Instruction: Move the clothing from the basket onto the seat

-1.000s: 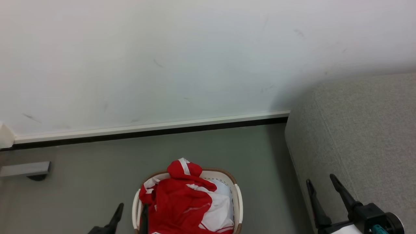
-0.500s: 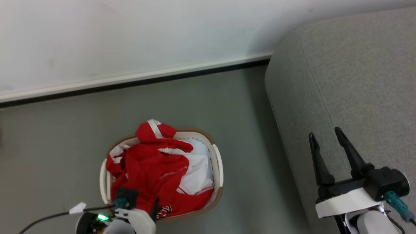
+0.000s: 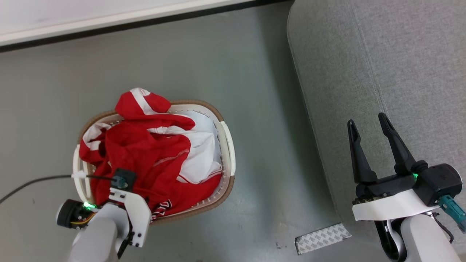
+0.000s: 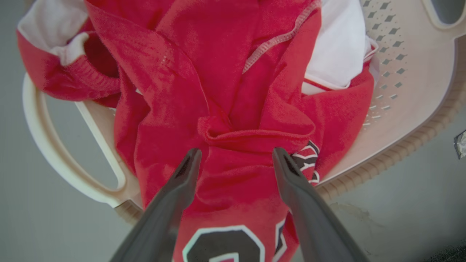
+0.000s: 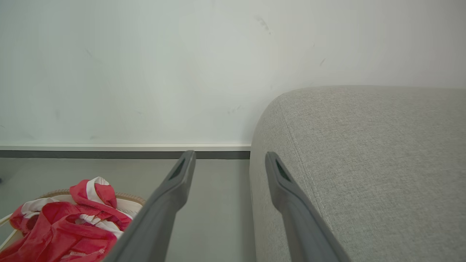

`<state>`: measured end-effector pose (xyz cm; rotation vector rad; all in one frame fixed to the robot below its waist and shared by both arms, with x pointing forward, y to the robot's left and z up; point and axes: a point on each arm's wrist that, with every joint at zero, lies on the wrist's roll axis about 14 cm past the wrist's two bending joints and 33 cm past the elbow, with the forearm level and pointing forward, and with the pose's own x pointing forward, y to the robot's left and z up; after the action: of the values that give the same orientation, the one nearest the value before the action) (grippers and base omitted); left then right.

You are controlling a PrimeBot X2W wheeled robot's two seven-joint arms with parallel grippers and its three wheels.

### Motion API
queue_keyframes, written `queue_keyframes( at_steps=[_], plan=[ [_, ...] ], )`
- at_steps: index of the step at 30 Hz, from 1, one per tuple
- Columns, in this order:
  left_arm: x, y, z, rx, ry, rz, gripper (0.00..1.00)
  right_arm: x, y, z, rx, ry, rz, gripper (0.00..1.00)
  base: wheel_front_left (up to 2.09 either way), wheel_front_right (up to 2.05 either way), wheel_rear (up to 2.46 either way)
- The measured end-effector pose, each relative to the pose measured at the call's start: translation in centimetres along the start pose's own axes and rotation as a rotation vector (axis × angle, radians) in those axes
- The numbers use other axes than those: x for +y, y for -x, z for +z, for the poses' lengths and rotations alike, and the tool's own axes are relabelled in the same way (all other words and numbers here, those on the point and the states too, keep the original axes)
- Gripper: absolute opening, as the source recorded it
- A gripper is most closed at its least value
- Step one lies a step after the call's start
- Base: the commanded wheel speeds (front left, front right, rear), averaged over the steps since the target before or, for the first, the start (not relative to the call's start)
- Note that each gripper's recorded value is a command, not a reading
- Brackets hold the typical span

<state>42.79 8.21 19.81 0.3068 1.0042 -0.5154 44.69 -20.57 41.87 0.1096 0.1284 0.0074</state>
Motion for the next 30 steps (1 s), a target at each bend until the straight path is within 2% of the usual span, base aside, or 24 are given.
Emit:
queue_keyframes(
  at_steps=[6, 11, 12, 13, 14, 19, 24, 30],
  plan=[
    [0.1, -0.9, -2.4, 0.125, -0.024, -0.015, 1.00, -0.2, -0.4, -0.9, 0.021, 0.002, -0.004, 1.00, 0.00, 0.00, 0.00],
    [-0.2, -1.5, -3.1, 0.167, -0.036, -0.033, 1.00, -0.2, -0.8, -1.4, 0.029, 0.005, 0.000, 1.00, 0.00, 0.00, 0.00],
    [-0.5, -1.6, -3.3, 0.176, -0.035, -0.042, 0.88, -0.2, -1.0, -1.4, 0.028, 0.008, 0.002, 1.00, 0.00, 0.00, 0.00],
    [-0.8, -1.8, -3.5, 0.183, -0.032, -0.051, 0.42, -0.2, -1.1, -1.4, 0.026, 0.010, 0.003, 1.00, 0.00, 0.00, 0.00],
    [-1.1, -1.8, -3.6, 0.190, -0.027, -0.059, 0.00, -0.3, -1.2, -1.5, 0.029, 0.011, 0.003, 1.00, 0.00, 0.00, 0.00],
    [-1.9, -1.8, -2.7, 0.149, -0.012, -0.080, 0.00, -0.4, -1.2, -1.4, 0.028, 0.015, 0.005, 1.00, 0.00, 0.00, 0.00],
    [-2.0, -0.7, 1.6, -0.031, 0.043, -0.070, 0.00, 0.0, -0.9, 0.0, -0.004, 0.016, 0.015, 1.00, 0.00, 0.00, 0.00],
    [-0.9, 3.0, 7.1, -0.289, 0.105, -0.027, 0.00, 1.0, 0.6, 2.1, -0.049, 0.017, 0.041, 1.00, 0.00, 0.00, 0.00]
  ],
)
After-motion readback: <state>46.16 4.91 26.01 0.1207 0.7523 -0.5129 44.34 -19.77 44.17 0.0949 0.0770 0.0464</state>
